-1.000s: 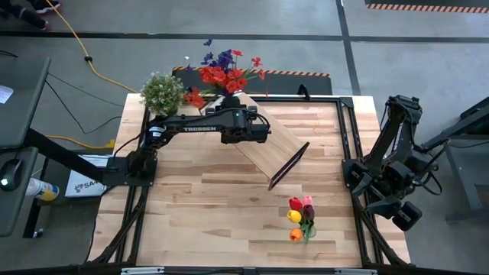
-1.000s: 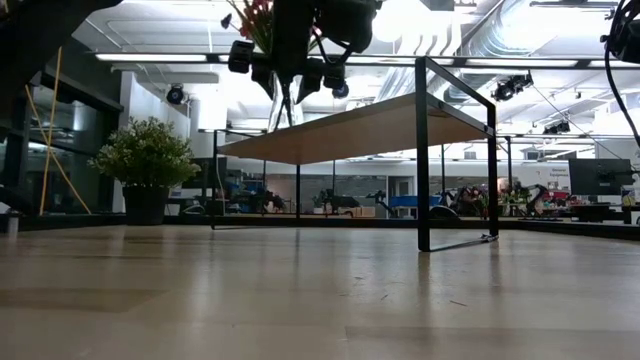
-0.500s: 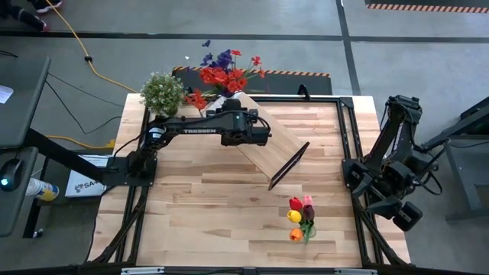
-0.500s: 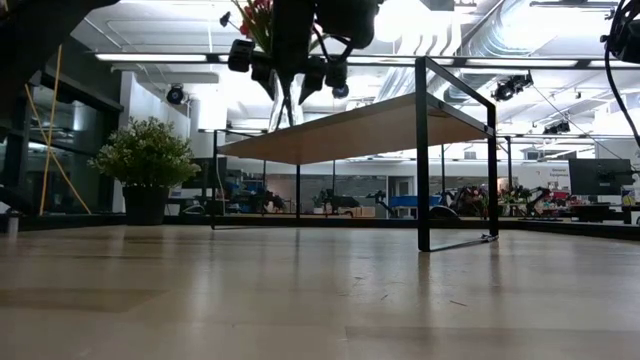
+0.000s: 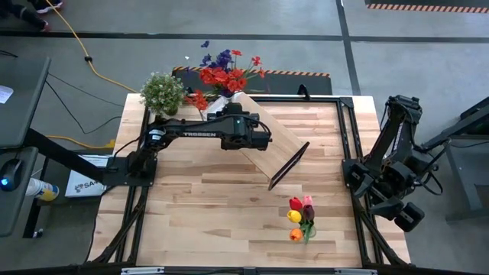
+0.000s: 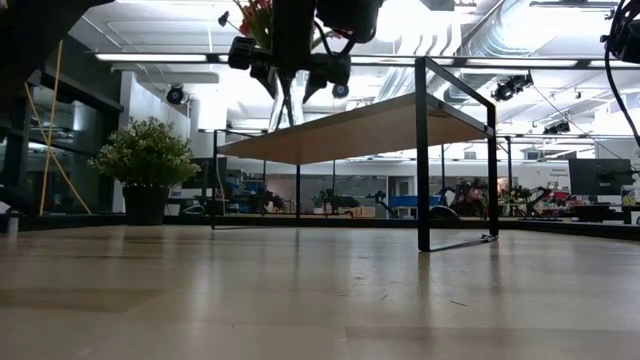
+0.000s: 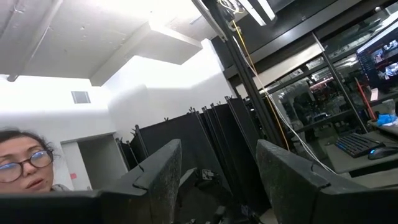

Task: Pick and place flowers into a vace then onto a shelf
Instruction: Put the transparent vase on the shelf

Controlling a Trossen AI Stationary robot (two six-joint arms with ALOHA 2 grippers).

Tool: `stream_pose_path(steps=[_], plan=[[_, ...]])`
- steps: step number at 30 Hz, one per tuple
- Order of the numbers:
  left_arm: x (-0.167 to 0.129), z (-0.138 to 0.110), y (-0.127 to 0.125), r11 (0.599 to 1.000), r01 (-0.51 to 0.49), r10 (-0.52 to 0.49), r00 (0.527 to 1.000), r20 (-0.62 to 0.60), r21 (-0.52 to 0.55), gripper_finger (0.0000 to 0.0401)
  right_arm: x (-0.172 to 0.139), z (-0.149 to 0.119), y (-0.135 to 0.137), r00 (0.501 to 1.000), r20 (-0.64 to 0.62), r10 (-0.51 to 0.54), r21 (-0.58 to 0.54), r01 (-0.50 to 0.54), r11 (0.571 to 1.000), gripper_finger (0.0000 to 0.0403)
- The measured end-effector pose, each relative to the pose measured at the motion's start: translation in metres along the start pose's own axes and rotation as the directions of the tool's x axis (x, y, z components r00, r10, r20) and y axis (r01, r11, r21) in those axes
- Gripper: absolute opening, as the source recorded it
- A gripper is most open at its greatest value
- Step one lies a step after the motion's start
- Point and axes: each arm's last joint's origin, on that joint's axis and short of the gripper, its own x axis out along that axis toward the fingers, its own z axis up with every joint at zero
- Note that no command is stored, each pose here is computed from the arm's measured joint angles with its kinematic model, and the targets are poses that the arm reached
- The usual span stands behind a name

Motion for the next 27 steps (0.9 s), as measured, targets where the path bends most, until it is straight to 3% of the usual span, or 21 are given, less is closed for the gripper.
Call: stream_pose_path(steps=[14,27], plan=[[-0.024,-0.010,-0.001,0.996,0.060,-0.061,0.998,0.013,0.063,0.0299,0.000,0.000,0.000,1.000,0.000,0.009,0.002,-0.009,1.000,0.0200],[-0.077,-0.030,0.005,0.972,0.188,-0.196,0.980,0.044,0.140,0.0299,0.000,0.000,0.001,0.999,0.000,0.042,0.028,-0.042,0.999,0.0200]])
